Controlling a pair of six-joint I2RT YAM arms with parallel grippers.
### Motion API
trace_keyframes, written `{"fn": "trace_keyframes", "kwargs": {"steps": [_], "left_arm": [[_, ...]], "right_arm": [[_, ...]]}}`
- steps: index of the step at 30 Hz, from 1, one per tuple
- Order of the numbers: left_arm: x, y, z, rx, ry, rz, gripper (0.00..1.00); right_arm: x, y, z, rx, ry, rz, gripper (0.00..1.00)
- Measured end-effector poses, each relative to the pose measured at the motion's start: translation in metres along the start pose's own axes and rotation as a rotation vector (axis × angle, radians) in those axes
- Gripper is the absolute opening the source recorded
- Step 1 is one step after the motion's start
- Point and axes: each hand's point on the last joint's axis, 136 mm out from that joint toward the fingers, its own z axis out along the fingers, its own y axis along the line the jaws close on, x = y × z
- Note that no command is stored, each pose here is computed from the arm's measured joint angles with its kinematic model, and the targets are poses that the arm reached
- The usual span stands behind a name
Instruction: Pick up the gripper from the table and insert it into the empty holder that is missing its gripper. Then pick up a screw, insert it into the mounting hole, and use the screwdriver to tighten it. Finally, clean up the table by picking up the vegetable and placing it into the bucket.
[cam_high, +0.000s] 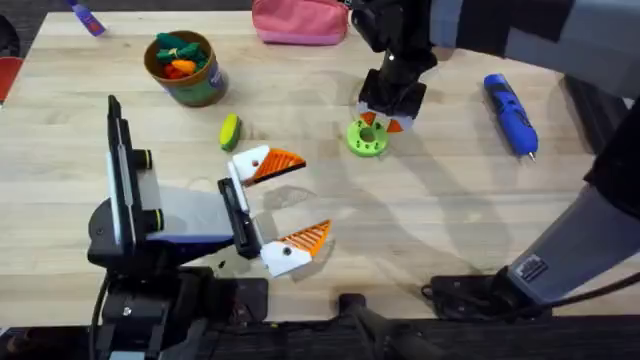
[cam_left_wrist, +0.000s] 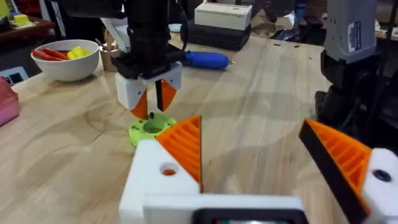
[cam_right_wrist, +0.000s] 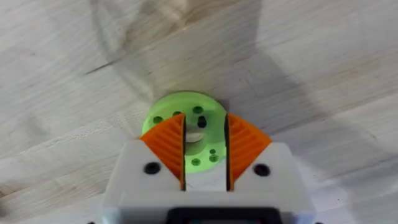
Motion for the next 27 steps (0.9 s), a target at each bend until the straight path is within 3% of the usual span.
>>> {"fn": "trace_keyframes", "kwargs": {"steps": [8, 14, 18, 27], "left_arm": [[0.0, 0.0, 0.0, 0.0, 0.0, 0.0, 0.985], [0.0, 0.0, 0.0, 0.0, 0.0, 0.0, 0.985], [0.0, 0.0, 0.0, 0.0, 0.0, 0.0, 0.985], [0.0, 0.0, 0.0, 0.0, 0.0, 0.0, 0.985]], "right_arm": [[-0.0007, 0.0018, 0.0037, 0.001, 0.001, 0.0, 0.273], [0.0001, 0.0027, 0.0063, 0.008, 0.002, -0.005, 0.17], [-0.0005, 0.0026, 0.006, 0.011, -0.002, -0.006, 0.021], [-0.0007, 0.0022, 0.0057, 0.015, -0.007, -0.009, 0.006]]}}
